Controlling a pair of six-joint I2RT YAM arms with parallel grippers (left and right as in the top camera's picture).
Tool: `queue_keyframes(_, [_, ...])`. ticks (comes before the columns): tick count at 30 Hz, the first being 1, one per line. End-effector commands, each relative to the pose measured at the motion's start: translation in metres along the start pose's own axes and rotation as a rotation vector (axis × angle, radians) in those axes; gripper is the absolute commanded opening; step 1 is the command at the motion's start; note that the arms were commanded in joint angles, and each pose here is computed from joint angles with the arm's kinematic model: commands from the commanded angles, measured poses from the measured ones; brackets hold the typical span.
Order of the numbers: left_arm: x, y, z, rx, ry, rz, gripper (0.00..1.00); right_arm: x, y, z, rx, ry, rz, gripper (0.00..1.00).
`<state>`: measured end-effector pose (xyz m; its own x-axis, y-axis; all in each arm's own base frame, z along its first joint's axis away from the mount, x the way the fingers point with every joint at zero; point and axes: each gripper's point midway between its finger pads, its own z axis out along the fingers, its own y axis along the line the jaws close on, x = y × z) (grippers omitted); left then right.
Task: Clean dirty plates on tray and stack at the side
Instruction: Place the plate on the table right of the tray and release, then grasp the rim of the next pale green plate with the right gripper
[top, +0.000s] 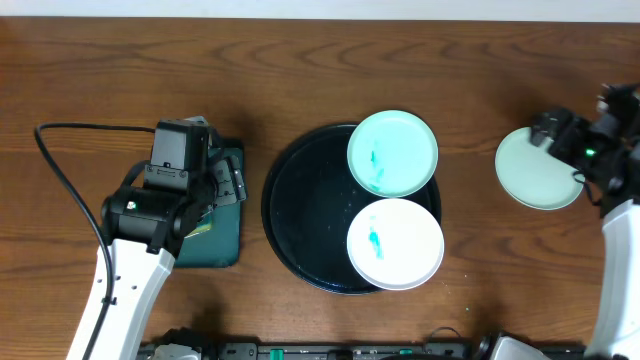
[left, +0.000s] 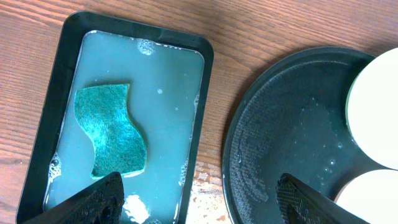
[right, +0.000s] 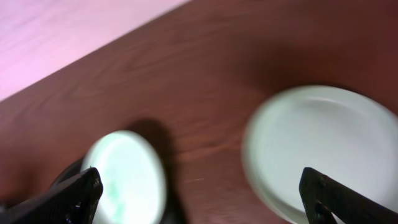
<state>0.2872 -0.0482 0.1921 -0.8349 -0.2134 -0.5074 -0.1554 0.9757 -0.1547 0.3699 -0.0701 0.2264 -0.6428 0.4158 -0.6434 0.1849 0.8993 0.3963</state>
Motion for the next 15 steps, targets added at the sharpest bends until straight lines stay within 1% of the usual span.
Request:
queue_keyframes(1, [0.003, 0.002, 0.002, -0.013, 0.008, 0.002, 0.79, 0.018, 0.036, 0.017, -0.121, 0.079, -0.095, 0.99])
queue_keyframes(3, [0.003, 0.002, 0.002, -0.013, 0.008, 0.002, 0.79, 0.032, 0.042, 0.033, -0.135, 0.137, -0.102, 0.99])
queue_keyframes(7, [0.004, 0.002, 0.003, -0.013, 0.01, 0.002, 0.79, 0.065, 0.047, 0.084, -0.162, 0.275, -0.107, 0.86])
queue_keyframes(11, [0.007, 0.003, 0.004, -0.018, 0.02, 0.003, 0.79, 0.093, 0.056, 0.124, -0.21, 0.365, -0.112, 0.73])
queue_keyframes(15, [0.01, 0.005, 0.006, -0.023, 0.032, 0.004, 0.79, 0.116, 0.063, 0.151, -0.229, 0.425, -0.096, 0.67])
